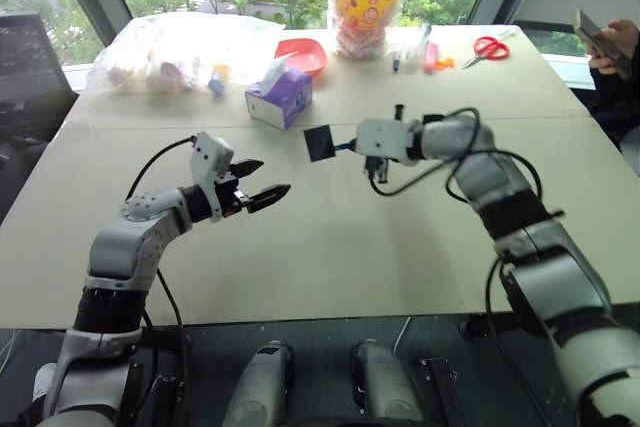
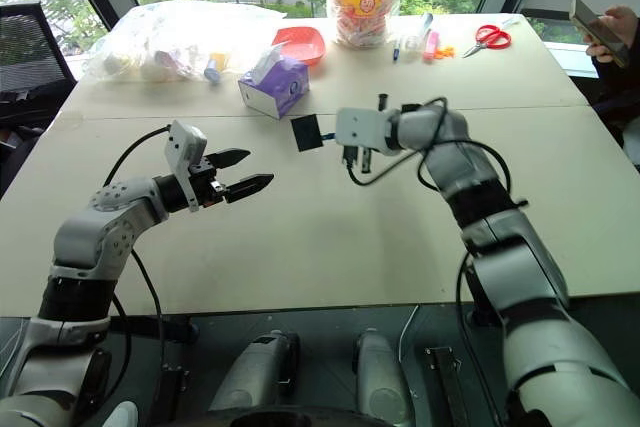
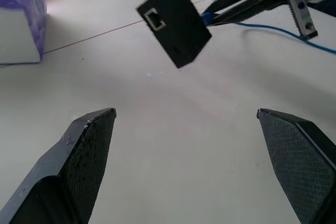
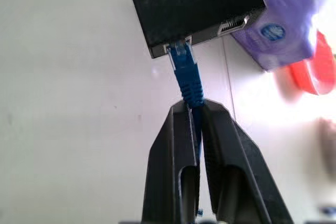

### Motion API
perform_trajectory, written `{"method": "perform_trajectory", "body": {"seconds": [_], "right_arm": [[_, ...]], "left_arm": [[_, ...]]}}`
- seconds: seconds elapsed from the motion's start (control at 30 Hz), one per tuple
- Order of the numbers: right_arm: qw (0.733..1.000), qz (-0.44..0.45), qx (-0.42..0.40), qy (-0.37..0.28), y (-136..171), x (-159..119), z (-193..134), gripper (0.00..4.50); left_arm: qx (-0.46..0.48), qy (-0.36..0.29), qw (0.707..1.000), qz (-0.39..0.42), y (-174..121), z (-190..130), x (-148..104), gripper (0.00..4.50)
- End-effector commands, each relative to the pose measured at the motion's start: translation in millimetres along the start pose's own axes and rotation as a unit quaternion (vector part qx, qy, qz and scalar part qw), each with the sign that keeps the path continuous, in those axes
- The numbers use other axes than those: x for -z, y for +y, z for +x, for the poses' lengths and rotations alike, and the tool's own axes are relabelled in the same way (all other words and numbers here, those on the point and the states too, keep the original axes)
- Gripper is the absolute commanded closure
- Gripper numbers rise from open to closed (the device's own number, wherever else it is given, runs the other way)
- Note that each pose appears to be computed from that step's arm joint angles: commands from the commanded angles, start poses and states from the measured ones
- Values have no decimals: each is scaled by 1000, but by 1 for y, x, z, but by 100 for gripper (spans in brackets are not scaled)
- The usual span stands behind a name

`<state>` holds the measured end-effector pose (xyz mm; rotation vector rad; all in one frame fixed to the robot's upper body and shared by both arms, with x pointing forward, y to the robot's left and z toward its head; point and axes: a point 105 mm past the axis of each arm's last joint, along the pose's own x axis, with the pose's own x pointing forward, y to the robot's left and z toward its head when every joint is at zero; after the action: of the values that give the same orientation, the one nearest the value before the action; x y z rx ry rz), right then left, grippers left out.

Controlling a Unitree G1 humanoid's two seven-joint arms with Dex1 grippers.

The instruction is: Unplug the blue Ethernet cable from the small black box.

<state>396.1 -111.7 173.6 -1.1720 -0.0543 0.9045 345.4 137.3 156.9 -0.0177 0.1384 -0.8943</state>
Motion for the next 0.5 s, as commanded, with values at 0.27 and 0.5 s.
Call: {"method": "perform_trajectory", "body": {"seconds": [0.27,0.5], "right_arm": [[989,-86,116,-37,2,-61,-50,447],[988,-101,105,-54,7,-80,-53,447]], "left_arm": [[194,-33,976,-89,-42,23,-52,0],[219,-36,970,-100,-46,25,-61,0]]}}
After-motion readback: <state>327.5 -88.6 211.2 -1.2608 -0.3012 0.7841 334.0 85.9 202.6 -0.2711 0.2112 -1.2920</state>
